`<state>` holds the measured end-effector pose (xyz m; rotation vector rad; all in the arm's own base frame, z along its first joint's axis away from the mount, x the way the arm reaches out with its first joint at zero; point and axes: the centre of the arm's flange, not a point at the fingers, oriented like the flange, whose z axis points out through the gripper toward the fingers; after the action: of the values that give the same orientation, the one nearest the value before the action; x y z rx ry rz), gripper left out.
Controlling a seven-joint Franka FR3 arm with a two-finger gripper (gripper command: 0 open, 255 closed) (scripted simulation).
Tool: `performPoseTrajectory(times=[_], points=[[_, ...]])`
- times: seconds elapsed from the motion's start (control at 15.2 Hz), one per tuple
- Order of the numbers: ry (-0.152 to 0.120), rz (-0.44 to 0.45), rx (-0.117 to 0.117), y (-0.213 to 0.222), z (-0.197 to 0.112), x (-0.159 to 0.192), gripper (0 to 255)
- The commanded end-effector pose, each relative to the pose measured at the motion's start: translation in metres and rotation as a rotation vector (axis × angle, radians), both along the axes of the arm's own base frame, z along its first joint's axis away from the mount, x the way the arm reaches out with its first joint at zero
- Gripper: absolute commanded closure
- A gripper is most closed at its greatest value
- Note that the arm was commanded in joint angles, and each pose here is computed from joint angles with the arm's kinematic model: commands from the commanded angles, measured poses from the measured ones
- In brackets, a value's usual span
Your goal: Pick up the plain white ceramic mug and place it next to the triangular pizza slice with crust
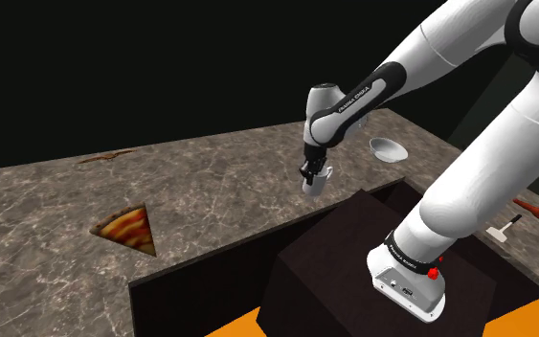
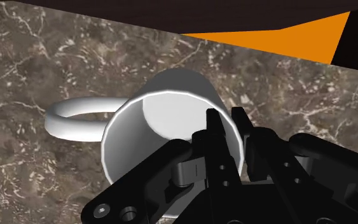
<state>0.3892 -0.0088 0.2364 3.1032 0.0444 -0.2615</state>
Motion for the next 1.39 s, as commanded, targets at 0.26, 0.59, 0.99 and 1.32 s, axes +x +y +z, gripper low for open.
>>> performPoseTrajectory(times=[0.26, 0.59, 0.99, 1.32], points=[[0.001, 0.0, 0.0, 0.0, 0.032, 0.0, 255], [0.001, 0.0, 0.0, 0.0, 0.058, 0.0, 255], [0.001, 0.0, 0.0, 0.0, 0.09, 0.0, 255], [0.001, 0.0, 0.0, 0.0, 0.116, 0.0, 255]])
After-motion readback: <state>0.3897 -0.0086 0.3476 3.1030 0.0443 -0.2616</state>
